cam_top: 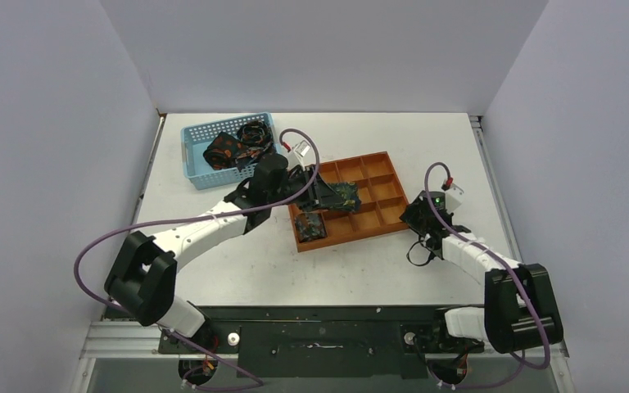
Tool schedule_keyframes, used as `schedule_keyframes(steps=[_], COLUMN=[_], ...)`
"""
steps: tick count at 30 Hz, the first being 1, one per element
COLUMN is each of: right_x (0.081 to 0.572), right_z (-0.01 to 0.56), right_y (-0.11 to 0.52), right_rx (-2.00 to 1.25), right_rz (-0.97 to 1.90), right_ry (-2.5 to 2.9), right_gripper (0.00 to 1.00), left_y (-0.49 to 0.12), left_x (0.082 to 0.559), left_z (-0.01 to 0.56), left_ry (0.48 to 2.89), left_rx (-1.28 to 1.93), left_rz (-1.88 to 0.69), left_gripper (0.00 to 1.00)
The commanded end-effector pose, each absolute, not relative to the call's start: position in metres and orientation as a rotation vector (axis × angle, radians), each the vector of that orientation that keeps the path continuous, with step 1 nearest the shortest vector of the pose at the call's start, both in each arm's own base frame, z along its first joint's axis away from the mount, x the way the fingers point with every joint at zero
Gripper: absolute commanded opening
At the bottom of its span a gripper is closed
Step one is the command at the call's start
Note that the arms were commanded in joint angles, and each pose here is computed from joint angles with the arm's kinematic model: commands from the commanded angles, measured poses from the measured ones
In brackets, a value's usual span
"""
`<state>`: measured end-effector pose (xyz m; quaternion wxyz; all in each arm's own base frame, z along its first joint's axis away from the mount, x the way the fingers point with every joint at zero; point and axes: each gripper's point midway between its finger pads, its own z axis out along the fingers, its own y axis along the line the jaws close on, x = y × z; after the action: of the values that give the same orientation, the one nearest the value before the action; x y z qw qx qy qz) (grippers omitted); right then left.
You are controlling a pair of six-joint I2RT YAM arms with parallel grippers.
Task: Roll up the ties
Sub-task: Place the tie in the storage box.
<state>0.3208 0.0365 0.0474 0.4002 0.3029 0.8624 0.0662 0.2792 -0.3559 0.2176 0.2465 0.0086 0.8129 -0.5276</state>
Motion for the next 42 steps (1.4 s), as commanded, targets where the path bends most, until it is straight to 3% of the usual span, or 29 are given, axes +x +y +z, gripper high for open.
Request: schedule_keyframes(steps=[1,9,17,31,42], right_x=[0.329,0.282,0.247,0.240,0.252], right_z=[0.047,0.018,0.008,0.014,0.044], right_y=[0.047,0.054,0.057,0.072,0.064], right_rx=[0.767,0.834,0.885,0.849,0.775], right_rz=[0.257,0.317,0.376,0.439,0.309], right_ry=[2.151,2.204,2.189,2.173,2.099], right_gripper=[0.48,0.34,0.33,0.33,0.57], left_y=[-0.359,-0.372,-0.369,-0.338,-0.315], left_x=[0.282,0.278,0.275,0.243,0.216], left_z=[0.222,0.197,0.167,0.085,0.055], left_ry=[2.225,2.341,2.508,2.840,2.957], left_rx=[0.067,0.096,0.103,0.158,0.135], left_rz=[-1.495,-1.549,-1.387,-0.969,-0.695], left_gripper=[0.00,0.00,0.00,0.00,0.00])
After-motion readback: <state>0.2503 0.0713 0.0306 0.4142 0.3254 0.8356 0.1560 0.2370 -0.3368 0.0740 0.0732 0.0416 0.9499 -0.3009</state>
